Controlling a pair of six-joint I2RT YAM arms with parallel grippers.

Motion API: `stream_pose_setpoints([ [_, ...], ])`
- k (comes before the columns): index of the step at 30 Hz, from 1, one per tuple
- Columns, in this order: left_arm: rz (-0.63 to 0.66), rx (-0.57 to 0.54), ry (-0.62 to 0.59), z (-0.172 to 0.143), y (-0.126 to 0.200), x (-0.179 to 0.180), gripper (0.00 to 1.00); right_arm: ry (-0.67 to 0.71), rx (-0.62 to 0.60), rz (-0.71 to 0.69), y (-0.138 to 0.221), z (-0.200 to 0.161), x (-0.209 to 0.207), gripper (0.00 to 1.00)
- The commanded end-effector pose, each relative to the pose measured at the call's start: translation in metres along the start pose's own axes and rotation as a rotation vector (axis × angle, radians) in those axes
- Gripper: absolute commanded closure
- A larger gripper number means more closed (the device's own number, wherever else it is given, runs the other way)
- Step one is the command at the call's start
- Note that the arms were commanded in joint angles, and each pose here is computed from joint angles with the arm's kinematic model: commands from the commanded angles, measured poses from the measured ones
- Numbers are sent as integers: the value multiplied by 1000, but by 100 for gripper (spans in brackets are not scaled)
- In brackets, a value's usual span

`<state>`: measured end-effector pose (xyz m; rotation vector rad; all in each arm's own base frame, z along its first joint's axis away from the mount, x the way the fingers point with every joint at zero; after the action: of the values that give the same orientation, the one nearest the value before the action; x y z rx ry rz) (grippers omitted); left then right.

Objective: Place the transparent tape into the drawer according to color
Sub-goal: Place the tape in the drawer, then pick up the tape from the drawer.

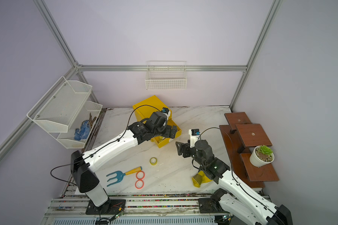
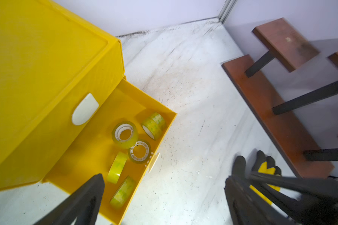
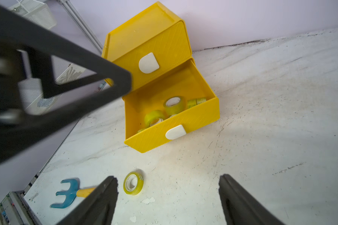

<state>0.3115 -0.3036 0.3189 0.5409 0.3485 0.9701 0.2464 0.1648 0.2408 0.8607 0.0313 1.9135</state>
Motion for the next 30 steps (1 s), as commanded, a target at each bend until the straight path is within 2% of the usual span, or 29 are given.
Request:
stream_pose_setpoints([
  [1,58,-90,24,-3,35,21,0,20,78,67,-8,-10,10,14],
  [7,180,-131,79,-53,87,58,0,96,311,113,-37,-52,25,14],
  [14,343,-166,127,-106,123,96,0,237,533,112,-74,-115,53,14],
  [23,413,-154,152,-127,135,110,0,330,666,-5,-122,-165,59,14],
  [30,432,-137,141,-131,135,113,0,375,642,-113,-149,-178,55,17],
])
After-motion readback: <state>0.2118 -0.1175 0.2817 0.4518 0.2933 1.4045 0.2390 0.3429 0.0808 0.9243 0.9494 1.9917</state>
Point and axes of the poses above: each gripper's point midway between its finger pads, its own y axis back along the fingers, its own x axis along the line the jaws close on, z = x × y, the point moved 4 cm from there along y, back along the fingers, and after that the axes turned 12 degrees about -y, right-handed, at the moved point
